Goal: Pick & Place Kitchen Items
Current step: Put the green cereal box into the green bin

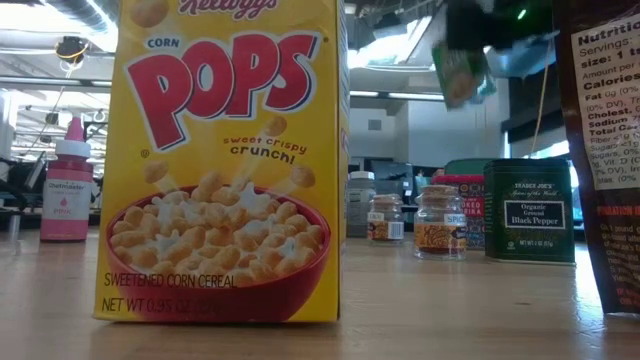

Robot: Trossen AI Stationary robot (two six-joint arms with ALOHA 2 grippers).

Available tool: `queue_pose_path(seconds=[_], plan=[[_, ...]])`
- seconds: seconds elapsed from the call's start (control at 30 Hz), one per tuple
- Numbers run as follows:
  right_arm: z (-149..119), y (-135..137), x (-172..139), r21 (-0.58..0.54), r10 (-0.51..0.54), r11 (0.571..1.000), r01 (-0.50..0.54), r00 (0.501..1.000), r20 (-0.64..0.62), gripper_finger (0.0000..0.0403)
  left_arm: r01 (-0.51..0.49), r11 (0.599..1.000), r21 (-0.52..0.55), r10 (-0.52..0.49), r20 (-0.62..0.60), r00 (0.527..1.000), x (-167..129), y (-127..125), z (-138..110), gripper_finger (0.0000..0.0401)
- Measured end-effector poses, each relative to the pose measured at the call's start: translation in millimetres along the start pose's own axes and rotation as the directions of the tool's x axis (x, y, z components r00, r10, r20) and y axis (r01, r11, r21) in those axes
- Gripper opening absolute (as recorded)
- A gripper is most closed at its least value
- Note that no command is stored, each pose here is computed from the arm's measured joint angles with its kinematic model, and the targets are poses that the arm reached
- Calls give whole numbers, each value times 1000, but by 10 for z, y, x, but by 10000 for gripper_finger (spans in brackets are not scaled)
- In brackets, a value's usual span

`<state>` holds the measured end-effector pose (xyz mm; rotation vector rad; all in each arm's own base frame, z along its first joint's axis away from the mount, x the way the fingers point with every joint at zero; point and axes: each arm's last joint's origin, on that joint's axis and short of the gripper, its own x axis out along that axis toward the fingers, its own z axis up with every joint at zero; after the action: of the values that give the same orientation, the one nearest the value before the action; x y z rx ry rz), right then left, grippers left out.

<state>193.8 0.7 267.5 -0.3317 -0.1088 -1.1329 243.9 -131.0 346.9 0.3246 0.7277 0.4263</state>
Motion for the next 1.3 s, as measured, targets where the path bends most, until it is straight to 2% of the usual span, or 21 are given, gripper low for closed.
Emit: queue_pose_path(seconds=[0.07, 0.13, 0.23, 0.3, 0.43, 0.53, 0.7, 0.9, 1.03, 1.2, 1.3], plan=[[86, 59, -168, -7, 140, 990, -140, 987, 81, 109, -50, 998, 29, 49, 19, 999, 9, 25, 9, 198], [156, 110, -322, -10, 275, 961, -278, 946, 171, 109, -106, 994, 33, 105, 32, 994, 39, 71, 25, 198], [235, 172, -519, -16, 449, 884, -468, 837, 311, 109, -195, 981, -12, 195, 52, 979, 115, 157, 73, 198], [268, 203, -606, -24, 533, 821, -571, 750, 392, 109, -194, 979, -63, 198, 59, 979, 183, 205, 133, 198], [299, 235, -684, -32, 616, 715, -698, 609, 499, 109, -33, 996, -84, 43, 119, 992, 293, 233, 318, 198], [312, 245, -707, -28, 644, 651, -759, 532, 549, 109, 86, 996, -38, -74, 235, 969, 374, 179, 436, 198], [313, 271, -743, -55, 686, 557, -829, 422, 593, 109, 147, 989, 28, -147, 381, 913, 555, 150, 486, 198], [299, 295, -765, -65, 716, 490, -869, 359, 599, 109, 246, 969, 12, -215, 532, 819, 816, 189, 450, 198], [293, 324, -751, -67, 739, 464, -883, 344, 580, 109, 305, 952, -33, -221, 616, 756, 961, 271, 450, 198], [348, 411, -706, -110, 790, 411, -905, 294, 538, 109, 384, 923, -1, -305, 605, 736, 1211, 246, 417, 198], [360, 473, -666, -102, 812, 398, -912, 297, 503, 109, 411, 911, 29, -343, 607, 717, 1334, 208, 406, 198]])
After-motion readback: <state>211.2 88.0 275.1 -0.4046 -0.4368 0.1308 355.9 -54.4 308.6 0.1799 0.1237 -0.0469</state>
